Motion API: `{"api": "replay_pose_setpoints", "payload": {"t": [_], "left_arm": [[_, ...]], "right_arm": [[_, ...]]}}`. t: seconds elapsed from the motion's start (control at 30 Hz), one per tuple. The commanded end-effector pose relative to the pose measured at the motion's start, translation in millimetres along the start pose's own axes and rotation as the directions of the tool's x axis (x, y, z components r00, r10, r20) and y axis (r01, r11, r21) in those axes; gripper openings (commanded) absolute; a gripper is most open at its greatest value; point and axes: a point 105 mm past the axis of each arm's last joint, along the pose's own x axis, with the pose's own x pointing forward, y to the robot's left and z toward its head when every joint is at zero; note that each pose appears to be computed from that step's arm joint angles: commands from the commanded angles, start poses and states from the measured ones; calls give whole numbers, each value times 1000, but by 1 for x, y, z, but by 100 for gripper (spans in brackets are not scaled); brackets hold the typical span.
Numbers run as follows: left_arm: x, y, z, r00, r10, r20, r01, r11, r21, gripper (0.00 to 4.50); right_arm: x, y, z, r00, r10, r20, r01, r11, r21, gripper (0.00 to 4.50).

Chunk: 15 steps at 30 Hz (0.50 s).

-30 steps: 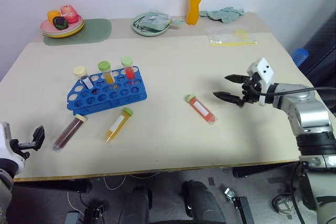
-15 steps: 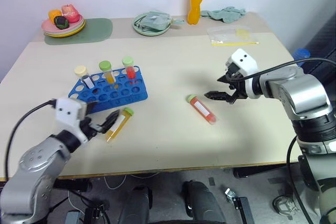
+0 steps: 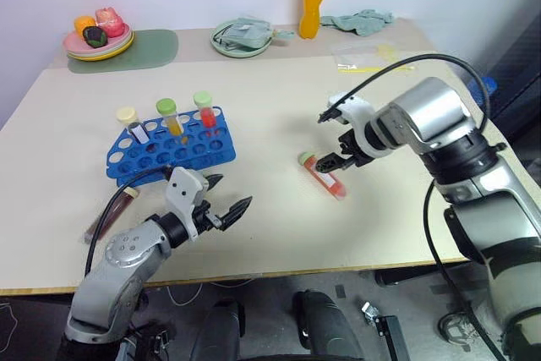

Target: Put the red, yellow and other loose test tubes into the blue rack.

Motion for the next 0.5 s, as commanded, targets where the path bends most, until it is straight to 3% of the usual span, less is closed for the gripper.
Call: {"api": "replay_pose_setpoints", "payload": {"t": [0.03,0.1,0.2,0.4,0.5], "left_arm": [[-9,-9,15,998,-19,56,16,999,42,433],[-12,-11,14,998,-27,50,25,999,43,433],[-14,-14,12,999,-39,38,37,998,55,450],[-14,-14,11,999,-37,34,35,997,63,450],[-14,-14,10,999,-41,29,39,997,67,450]], "right_arm": [[2,5,7,1000,-6,-4,6,1000,2,450],[7,7,5,1000,0,-17,0,1000,10,450],[14,11,4,1000,8,-26,-7,1000,14,363],[13,13,5,1000,14,-8,-14,1000,15,71],[7,13,7,1000,19,20,-20,1000,10,71]]}}
